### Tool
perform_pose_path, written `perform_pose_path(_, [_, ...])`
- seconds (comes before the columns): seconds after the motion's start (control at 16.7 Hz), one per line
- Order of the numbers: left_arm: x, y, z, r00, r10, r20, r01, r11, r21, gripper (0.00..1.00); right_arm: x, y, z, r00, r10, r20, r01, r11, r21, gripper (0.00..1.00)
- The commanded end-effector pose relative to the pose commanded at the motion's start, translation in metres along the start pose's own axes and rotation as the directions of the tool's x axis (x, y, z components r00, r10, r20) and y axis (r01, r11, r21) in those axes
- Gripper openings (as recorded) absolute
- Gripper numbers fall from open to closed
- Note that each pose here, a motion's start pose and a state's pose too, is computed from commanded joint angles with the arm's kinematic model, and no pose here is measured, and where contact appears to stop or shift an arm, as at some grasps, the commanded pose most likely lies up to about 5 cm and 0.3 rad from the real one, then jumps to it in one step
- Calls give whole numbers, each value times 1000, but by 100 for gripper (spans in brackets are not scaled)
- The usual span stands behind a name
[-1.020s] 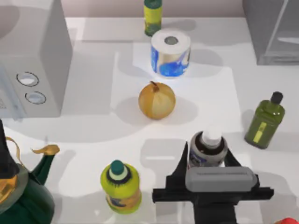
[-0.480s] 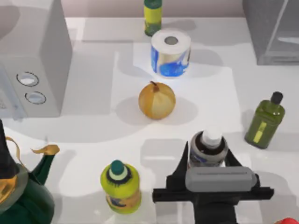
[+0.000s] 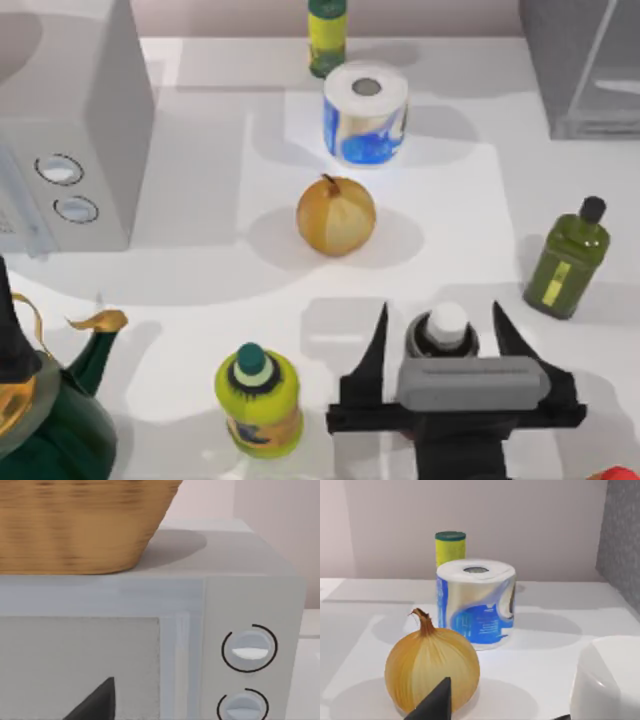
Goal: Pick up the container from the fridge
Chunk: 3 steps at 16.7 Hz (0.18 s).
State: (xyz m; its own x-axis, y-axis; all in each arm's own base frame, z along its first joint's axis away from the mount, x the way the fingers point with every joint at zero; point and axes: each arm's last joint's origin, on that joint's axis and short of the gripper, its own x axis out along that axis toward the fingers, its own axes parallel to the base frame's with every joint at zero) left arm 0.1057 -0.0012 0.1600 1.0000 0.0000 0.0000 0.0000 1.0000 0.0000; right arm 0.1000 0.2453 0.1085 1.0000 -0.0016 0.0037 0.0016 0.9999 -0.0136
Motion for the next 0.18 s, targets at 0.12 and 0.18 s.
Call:
perform_pose_path(0.12, [0,0,0,1000,0,0,0,1000,0,100,0,0,0,1000,0,0,0,1000,0,100])
perform_pose_path(0.18, [0,0,0,1000,0,0,0,1000,0,100,0,0,0,1000,0,0,0,1000,0,100])
